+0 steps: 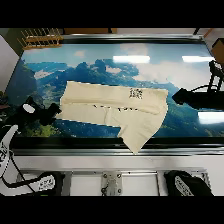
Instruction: Fold the clothes and pants, and hang the long-sleeved shirts on hangers.
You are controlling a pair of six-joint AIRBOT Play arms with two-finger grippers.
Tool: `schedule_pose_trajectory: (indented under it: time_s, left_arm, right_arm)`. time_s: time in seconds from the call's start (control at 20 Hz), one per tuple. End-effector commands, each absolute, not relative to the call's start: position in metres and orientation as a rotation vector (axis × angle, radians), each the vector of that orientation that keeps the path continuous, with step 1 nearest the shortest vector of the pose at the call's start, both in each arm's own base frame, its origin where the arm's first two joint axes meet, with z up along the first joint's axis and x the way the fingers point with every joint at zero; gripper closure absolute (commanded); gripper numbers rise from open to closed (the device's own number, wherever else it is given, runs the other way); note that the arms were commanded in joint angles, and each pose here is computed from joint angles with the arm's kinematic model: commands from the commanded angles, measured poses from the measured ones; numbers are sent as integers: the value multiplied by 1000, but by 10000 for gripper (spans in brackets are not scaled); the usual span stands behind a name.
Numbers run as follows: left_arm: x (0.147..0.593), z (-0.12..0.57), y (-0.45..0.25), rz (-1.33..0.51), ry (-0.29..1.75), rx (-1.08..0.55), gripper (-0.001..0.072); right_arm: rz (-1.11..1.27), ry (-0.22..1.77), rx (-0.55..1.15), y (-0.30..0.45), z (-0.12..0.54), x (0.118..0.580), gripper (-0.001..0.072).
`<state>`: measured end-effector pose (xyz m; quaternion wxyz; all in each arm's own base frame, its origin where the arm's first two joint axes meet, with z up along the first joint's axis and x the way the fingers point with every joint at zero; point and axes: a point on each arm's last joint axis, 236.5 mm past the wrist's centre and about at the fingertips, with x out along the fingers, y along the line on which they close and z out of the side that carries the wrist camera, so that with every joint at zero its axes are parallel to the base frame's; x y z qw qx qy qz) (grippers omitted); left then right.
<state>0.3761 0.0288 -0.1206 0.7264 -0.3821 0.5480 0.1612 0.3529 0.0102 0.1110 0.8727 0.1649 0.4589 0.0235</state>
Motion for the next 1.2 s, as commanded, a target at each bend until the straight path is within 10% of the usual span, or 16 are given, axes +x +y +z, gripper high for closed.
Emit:
schedule_pose_trajectory:
  time_s: [0.0,0.05,0.1,0.45,0.9,1.15]
  left_arm:
    - [384,-125,12,313,1265,-812,506]
    - [387,-121,12,305,1265,-805,679]
    - [389,-114,14,293,1252,-794,703]
    - [355,-95,17,251,1201,-726,703]
    - [354,-97,18,257,1195,-726,703]
    - [355,-97,18,257,1194,-726,703]
  right_arm:
    - [44,975,352,8,108,349,155]
    - [30,1012,354,4,99,342,154]
    - [13,1073,359,-2,85,329,155]
    - [-68,1466,640,24,-74,220,156]
    - [100,1379,731,114,-117,248,166]
    - [170,1417,670,135,-123,241,349]
